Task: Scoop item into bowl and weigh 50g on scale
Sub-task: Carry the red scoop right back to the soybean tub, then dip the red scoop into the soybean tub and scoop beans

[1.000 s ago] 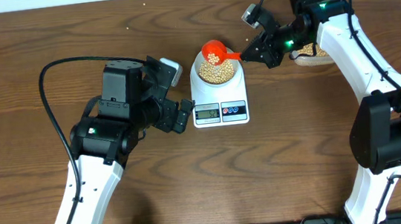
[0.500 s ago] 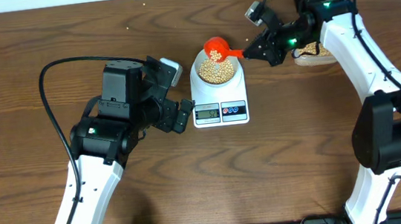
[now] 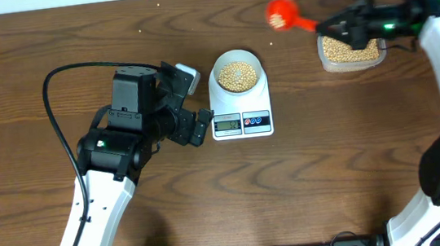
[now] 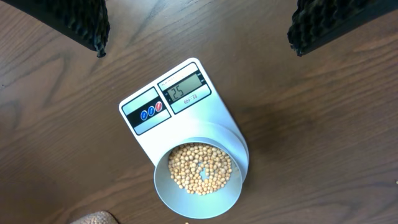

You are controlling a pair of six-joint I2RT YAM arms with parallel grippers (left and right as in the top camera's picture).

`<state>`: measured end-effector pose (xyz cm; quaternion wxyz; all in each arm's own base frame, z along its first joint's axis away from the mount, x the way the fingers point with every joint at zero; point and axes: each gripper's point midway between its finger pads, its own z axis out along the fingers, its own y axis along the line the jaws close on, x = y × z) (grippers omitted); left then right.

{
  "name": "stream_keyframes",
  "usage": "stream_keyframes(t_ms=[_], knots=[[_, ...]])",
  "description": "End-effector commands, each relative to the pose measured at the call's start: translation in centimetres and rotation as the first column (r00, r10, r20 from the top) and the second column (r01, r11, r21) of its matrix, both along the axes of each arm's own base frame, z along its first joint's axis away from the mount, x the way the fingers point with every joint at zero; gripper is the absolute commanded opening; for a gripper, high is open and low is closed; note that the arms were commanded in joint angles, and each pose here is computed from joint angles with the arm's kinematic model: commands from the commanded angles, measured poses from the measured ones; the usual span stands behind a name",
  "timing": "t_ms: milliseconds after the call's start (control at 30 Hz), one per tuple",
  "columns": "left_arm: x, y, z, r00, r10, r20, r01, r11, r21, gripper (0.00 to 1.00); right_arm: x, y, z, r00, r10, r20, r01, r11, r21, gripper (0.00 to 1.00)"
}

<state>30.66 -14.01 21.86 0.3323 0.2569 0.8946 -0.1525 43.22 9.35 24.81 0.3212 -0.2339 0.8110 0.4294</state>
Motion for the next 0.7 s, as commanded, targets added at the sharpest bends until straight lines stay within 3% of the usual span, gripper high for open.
stream_keyframes(t_ms=[0,267,433,667], knots=[[-0.2,-0.2,-0.1,1.0,-0.012,-0.005,0.012,1.0,-0.007,0.94,-0.9,-3.1,2.4,0.997,-0.065,-0.042,0.069,0.99,0.119,0.01],[-0.2,-0.2,-0.1,1.0,-0.012,-0.005,0.012,1.0,-0.007,0.94,-1.8,-11.6,1.3,0.947,-0.279,-0.157,0.296,0.95,0.099,0.01],[-0.2,-0.2,-0.1,1.0,-0.012,-0.005,0.012,1.0,-0.007,0.94,-2.4,-14.9,-2.1,0.889,-0.404,-0.215,0.389,0.915,-0.112,0.01],[-0.2,-0.2,-0.1,1.0,-0.012,-0.005,0.012,1.0,-0.007,0.94,-2.6,-15.8,-4.9,0.852,-0.472,-0.225,0.39,0.86,-0.329,0.01]])
